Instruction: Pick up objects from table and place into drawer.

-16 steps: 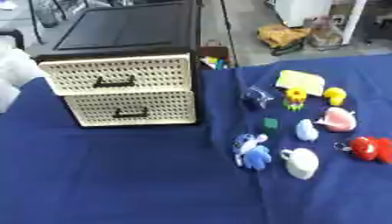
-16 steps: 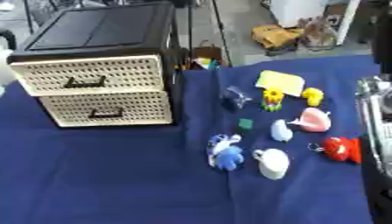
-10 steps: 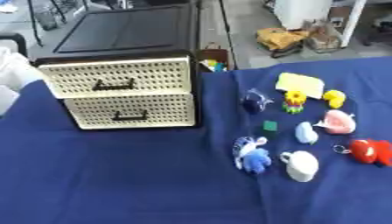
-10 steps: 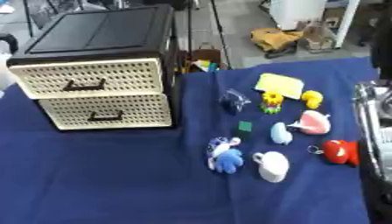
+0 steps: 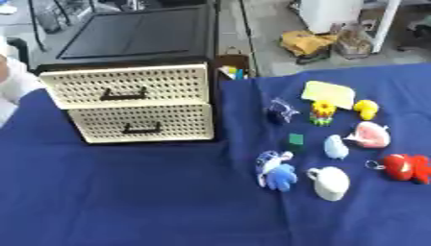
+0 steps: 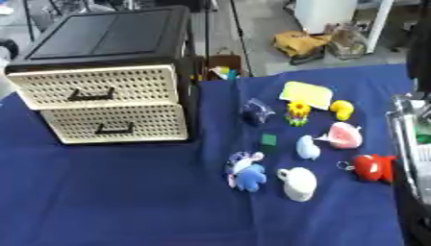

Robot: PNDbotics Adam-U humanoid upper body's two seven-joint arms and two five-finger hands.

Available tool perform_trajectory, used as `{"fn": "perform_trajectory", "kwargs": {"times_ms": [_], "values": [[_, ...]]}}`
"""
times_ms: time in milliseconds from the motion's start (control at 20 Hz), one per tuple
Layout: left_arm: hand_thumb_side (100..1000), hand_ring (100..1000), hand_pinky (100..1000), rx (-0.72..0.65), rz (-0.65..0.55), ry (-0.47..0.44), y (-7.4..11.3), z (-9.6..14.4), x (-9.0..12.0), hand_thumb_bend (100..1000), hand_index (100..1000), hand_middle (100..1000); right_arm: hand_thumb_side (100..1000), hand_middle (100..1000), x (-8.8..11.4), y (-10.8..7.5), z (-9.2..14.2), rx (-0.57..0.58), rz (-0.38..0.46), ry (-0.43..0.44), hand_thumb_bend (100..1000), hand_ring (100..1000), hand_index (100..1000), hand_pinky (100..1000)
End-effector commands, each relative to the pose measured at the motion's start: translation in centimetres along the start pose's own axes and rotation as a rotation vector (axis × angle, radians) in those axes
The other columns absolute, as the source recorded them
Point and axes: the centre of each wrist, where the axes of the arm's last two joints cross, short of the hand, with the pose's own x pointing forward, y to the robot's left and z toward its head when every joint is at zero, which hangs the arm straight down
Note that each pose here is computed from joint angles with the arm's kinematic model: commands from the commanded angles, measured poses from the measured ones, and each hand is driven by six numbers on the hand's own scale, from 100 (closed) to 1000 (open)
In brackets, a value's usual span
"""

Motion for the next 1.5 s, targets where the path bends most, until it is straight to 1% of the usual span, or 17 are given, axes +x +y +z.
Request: {"fn": "perform_trajectory", "kwargs": {"times_ms": [50,150,200,300,400,450,500,550,700,850,1000,1200,1250,1300,1350,1400,1500], "values": [[1000,496,260,-0.183,-0.051,0.015,0.2,-1.4,0.6,543,960,521,939,734,0.5,0.0,-0.8,-0.002,-0.015,-0.03,204,781,802,695],[990,478,209,-0.27,-0.044,0.041,-0.8,-1.5,0.6,549,957,499,939,734,0.6,0.1,-0.8,0.001,-0.019,-0.029,206,782,802,695],[937,453,154,-0.307,-0.039,0.052,-1.4,-1.6,0.7,546,952,472,939,734,0.6,0.1,-0.8,0.002,-0.022,-0.028,207,782,802,695],[890,406,100,-0.373,-0.034,0.072,-2.4,-1.8,0.8,547,945,431,940,734,0.6,0.2,-0.8,0.005,-0.026,-0.027,209,782,802,696],[854,341,100,-0.425,-0.034,0.092,-3.2,-2.1,0.9,546,935,369,941,733,0.6,0.2,-0.8,0.009,-0.031,-0.027,211,782,801,696],[851,335,100,-0.439,-0.037,0.103,-3.6,-2.2,1.0,546,935,364,941,733,0.6,0.2,-0.8,0.011,-0.033,-0.027,211,782,801,696],[835,287,100,-0.449,-0.04,0.113,-3.9,-2.3,1.1,538,930,322,941,733,0.6,0.2,-0.8,0.012,-0.035,-0.027,213,782,800,697],[828,264,100,-0.454,-0.043,0.122,-4.2,-2.5,1.1,518,926,301,941,733,0.6,0.2,-0.8,0.014,-0.037,-0.027,214,782,800,697],[818,232,100,-0.468,-0.03,0.148,-4.7,-2.9,1.3,498,919,270,942,733,0.6,0.3,-0.8,0.019,-0.046,-0.029,216,782,799,697],[802,217,100,-0.492,-0.015,0.171,-4.8,-3.5,1.5,481,905,254,943,733,0.7,0.4,-0.8,0.024,-0.055,-0.03,219,783,798,698],[799,215,100,-0.505,-0.004,0.194,-4.7,-4.2,1.7,484,900,254,944,734,0.7,0.5,-0.9,0.029,-0.062,-0.029,223,783,798,699],[791,223,100,-0.512,0.016,0.215,-4.6,-5.4,2.1,478,928,268,944,734,0.8,0.7,-0.9,0.038,-0.074,-0.03,227,784,796,700],[790,227,100,-0.515,0.016,0.221,-4.5,-5.7,2.2,471,931,272,944,734,0.8,0.8,-0.9,0.04,-0.076,-0.03,227,784,796,700],[781,237,100,-0.515,0.015,0.233,-4.4,-6.0,2.3,435,937,283,944,734,0.8,0.8,-0.9,0.042,-0.079,-0.029,229,784,795,701],[779,238,100,-0.514,0.014,0.255,-4.3,-6.3,2.4,432,937,284,944,734,0.8,0.9,-0.9,0.044,-0.081,-0.028,229,784,795,701],[771,238,100,-0.51,0.012,0.273,-4.2,-6.6,2.5,407,937,283,944,735,0.8,0.9,-0.9,0.046,-0.083,-0.028,231,785,794,701],[760,224,100,-0.496,0.002,0.295,-4.0,-7.1,2.6,394,928,266,944,735,0.8,0.9,-0.9,0.049,-0.087,-0.027,233,785,793,702]]}}
